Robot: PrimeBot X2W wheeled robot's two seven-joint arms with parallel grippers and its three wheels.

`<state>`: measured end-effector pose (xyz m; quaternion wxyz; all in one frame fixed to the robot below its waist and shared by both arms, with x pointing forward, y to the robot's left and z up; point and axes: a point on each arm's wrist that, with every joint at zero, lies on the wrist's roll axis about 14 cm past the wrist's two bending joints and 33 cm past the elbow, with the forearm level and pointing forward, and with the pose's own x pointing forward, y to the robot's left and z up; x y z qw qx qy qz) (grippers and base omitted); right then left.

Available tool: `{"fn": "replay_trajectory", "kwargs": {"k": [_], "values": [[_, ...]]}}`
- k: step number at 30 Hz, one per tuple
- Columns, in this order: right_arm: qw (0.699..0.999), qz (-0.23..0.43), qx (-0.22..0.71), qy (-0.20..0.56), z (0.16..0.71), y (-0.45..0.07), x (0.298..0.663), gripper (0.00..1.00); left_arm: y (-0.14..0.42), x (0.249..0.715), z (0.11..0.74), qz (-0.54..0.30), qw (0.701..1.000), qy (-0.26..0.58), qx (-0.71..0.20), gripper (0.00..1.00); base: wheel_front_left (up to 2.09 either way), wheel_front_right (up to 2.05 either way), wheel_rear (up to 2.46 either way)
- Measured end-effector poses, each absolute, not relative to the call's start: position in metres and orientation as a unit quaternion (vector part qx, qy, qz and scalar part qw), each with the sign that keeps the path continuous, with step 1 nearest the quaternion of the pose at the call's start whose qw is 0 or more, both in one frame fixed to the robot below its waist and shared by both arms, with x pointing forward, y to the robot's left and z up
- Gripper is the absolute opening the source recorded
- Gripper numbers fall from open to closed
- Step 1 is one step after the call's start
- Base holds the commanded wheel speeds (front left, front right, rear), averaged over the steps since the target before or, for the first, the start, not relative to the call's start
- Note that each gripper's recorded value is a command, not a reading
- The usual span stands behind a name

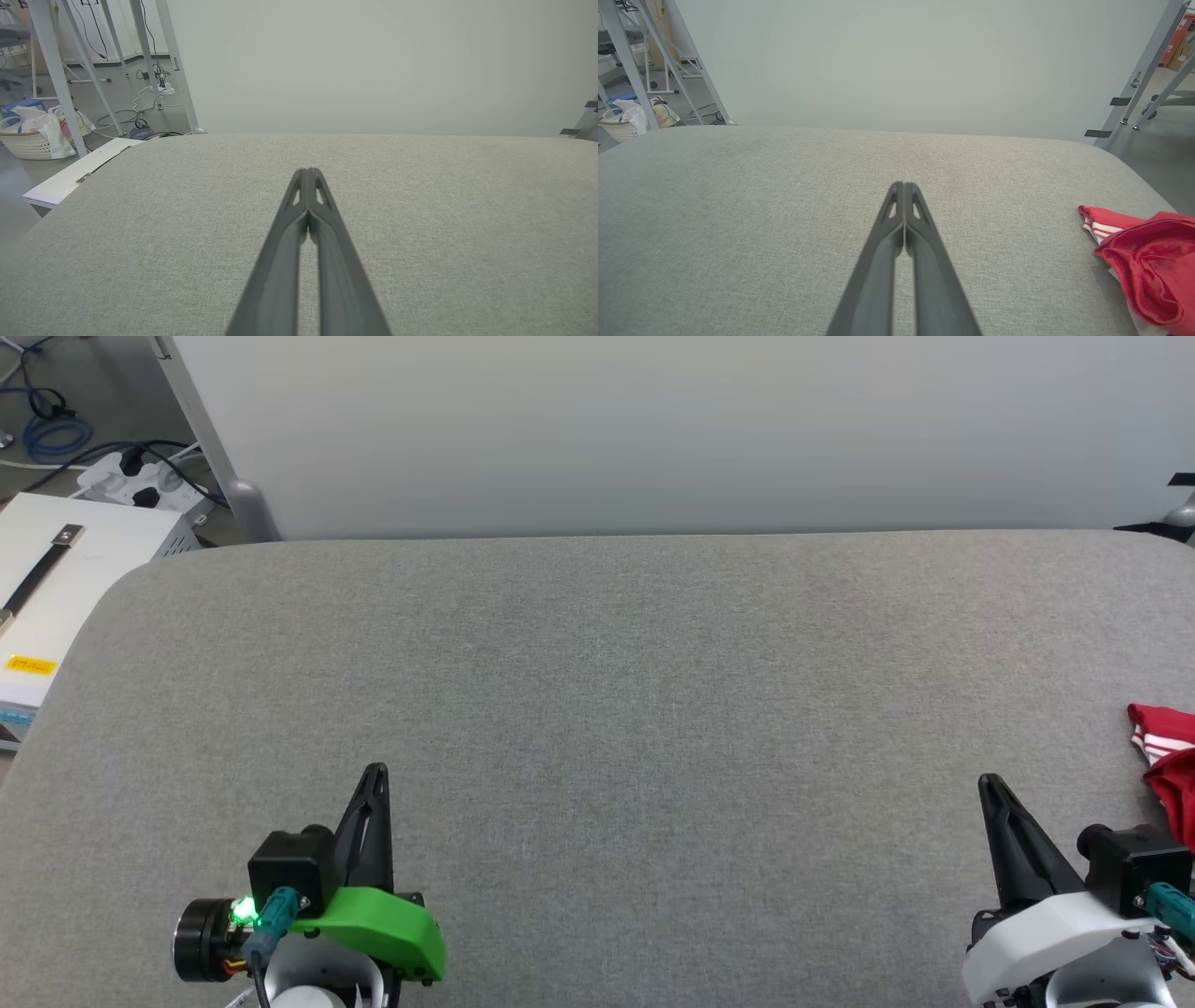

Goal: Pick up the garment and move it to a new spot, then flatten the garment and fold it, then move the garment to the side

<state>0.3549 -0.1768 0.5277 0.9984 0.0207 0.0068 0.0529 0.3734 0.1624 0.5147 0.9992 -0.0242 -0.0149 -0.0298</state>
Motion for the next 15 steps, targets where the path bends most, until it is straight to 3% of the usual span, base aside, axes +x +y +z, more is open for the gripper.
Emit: {"fn": "replay_trajectory", "kwargs": {"k": [15], "values": [[0.998, 0.055, 0.012, 0.006, 0.5276, -0.1733, 0.3584, 0.00, 0.1641, 0.3746, 0.5205, -0.025, 0.999, -0.018, -0.017, 0.00, 0.00, 0.00, 0.00]]}}
